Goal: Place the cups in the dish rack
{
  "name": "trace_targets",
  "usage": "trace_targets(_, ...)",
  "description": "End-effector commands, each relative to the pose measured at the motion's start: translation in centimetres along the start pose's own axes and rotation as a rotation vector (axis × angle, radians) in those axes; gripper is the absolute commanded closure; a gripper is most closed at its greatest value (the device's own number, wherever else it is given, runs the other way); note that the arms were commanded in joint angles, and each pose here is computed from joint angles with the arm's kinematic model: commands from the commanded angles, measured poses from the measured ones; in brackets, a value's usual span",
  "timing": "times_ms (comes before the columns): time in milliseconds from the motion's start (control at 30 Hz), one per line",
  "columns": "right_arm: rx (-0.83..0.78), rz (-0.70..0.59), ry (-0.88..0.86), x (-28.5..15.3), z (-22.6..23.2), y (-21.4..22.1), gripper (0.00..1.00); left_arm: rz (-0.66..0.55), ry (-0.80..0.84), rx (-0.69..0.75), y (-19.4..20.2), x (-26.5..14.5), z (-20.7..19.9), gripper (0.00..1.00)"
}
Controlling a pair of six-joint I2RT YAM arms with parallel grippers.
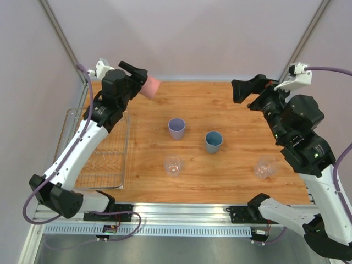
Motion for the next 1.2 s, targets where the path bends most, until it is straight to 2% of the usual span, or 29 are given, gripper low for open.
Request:
trace_targets(0, -0.078, 0.163, 0.169, 1.4, -2.7, 5.2, 0.0, -0.192, -0.263, 0.429, -4.5, -1.3, 6.0, 0.59)
trace_targets(33, -0.07, 0.166, 0.175, 1.6, -2.8, 5.6, 0.0, -0.212, -0.338, 0.486, -4.7, -1.4, 8.2, 0.59)
trace_targets(67, -0.062, 0.155, 0.196, 1.9, -3.1, 6.0, 0.0, -0.303, -0.407, 0.503, -6.3, -2.0, 9.3, 0.59)
trace_targets(100, -0.053, 0.156, 0.203, 2.3, -3.1, 6.3, 0.0, -0.34, -0.459, 0.526, -6.9, -2.2, 10.6, 0.59)
trace_targets(200, -0.062, 0.168, 0.232, 3.9, -3.6, 7.2, 0.0, -0.415, -0.67, 0.572, -9.0, -3.2, 16.8, 0.58)
trace_targets(333, -0.064, 0.208, 0.332, 5.7, -4.8, 8.7, 0.0, -0.556, -0.74, 0.63, -10.4, -2.8, 19.6, 0.57)
trace_targets(433, -0.035, 0.227, 0.345, 6.8, -5.7, 9.4, 0.0, -0.667, -0.764, 0.606, -11.1, -2.4, 21.3, 0.57)
trace_targets(667, 0.019, 0.302, 0.38, 9.4, -9.2, 11.9, 0.0, -0.71, -0.938, 0.554, -11.3, 1.2, 27.1, 0.55)
trace_targets(733, -0.01, 0.28, 0.394, 9.8, -9.6, 11.9, 0.0, -0.752, -0.983, 0.527, -12.2, 1.9, 27.9, 0.55)
trace_targets(867, -0.052, 0.219, 0.428, 10.4, -10.6, 12.0, 0.0, -0.739, -1.065, 0.511, -11.7, 3.9, 30.3, 0.55)
trace_targets(933, -0.056, 0.197, 0.43, 10.9, -11.0, 12.0, 0.0, -0.762, -1.095, 0.439, -11.2, 4.5, 31.6, 0.55)
trace_targets(1000, -0.064, 0.197, 0.442, 11.5, -11.5, 12.3, 0.0, -0.809, -1.136, 0.392, -11.5, 4.8, 32.2, 0.55)
trace_targets(1033, -0.066, 0.196, 0.447, 11.8, -11.8, 12.3, 0.0, -0.803, -1.176, 0.372, -11.0, 5.2, 33.6, 0.55)
trace_targets(1133, -0.083, 0.209, 0.461, 12.6, -12.2, 12.0, 0.0, -0.824, -1.251, 0.332, -10.8, 5.3, 34.5, 0.56)
trace_targets(1167, -0.086, 0.228, 0.47, 13.1, -12.5, 12.5, 0.0, -0.875, -1.269, 0.311, -10.8, 5.6, 35.2, 0.57)
Point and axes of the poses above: each gripper's point midway between its finger pads, its own x axis out along the fingers, its own z axis along the line the jaws close on, y = z × x, the point moved 7 cm from there along -x, back along the fingers, and after that the axes turned 1 degree about x, right-handed, at the moved point
